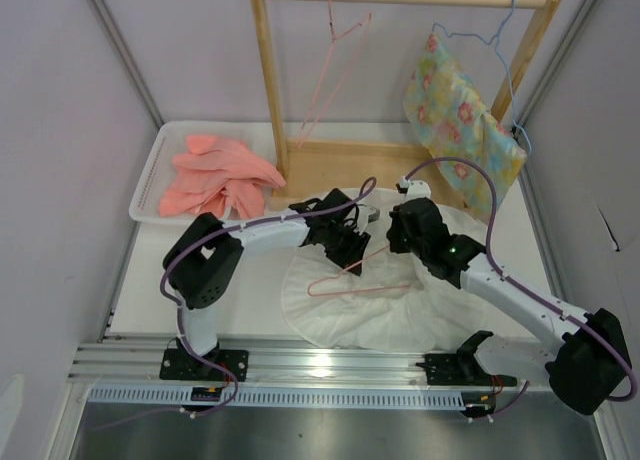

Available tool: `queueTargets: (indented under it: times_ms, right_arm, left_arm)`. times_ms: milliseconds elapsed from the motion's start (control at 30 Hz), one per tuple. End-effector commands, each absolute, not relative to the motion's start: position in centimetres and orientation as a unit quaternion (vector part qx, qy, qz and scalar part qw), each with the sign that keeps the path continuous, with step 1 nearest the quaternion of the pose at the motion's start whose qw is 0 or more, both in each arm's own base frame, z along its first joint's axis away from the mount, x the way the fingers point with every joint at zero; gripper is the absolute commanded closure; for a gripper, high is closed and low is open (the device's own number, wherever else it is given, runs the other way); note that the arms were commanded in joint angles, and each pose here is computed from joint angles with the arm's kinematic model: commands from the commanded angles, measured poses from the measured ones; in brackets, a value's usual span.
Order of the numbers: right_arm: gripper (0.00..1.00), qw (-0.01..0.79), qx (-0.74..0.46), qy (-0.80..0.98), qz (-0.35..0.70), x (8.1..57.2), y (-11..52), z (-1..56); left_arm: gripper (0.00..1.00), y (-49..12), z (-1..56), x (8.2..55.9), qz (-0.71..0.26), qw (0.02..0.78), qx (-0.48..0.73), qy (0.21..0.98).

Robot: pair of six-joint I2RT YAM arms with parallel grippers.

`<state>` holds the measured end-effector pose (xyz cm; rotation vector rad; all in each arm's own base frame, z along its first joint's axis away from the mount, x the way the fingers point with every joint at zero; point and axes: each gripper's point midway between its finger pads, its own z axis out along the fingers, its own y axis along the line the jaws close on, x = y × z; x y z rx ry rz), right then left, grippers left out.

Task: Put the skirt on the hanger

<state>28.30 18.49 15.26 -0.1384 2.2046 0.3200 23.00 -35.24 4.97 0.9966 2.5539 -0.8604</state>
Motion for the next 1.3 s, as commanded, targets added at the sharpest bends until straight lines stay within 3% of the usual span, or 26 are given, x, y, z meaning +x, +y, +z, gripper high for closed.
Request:
queueTargets:
  times_ms: [0,167,267,300,867,1267]
  right_arm:
    - [1.0,0.472,-0.037,0.869,0.145,29.1,18.8,17.0]
    - [1.0,0.473,-0.036,0.869,0.143,29.0,18.6,16.8]
    - [1.0,0.475,-0.031,0.869,0.134,29.2,18.3,16.5]
    - [1.0,0.477,-0.028,0.869,0.13,29.3,18.1,16.4]
    - [1.0,0.534,0.06,0.843,-0.018,32.7,11.9,15.8]
    - [1.0,0.548,0.098,0.83,0.017,34.9,12.5,17.9]
  left_arm:
    - [0.58,-36.9,5.7,22.4,-0.314,0.132,0.361,0.868]
    - [0.71,-37.3,5.2,22.5,-0.313,0.13,0.353,0.872]
    - [0.98,-36.9,5.0,22.7,-0.303,0.132,0.347,0.878]
    - [1.0,-36.8,5.2,22.8,-0.299,0.136,0.346,0.879]
    - [1.0,-27.7,9.1,23.4,-0.229,0.168,0.289,0.914]
    - [1.0,-24.9,6.4,21.8,-0.186,0.134,0.301,0.925]
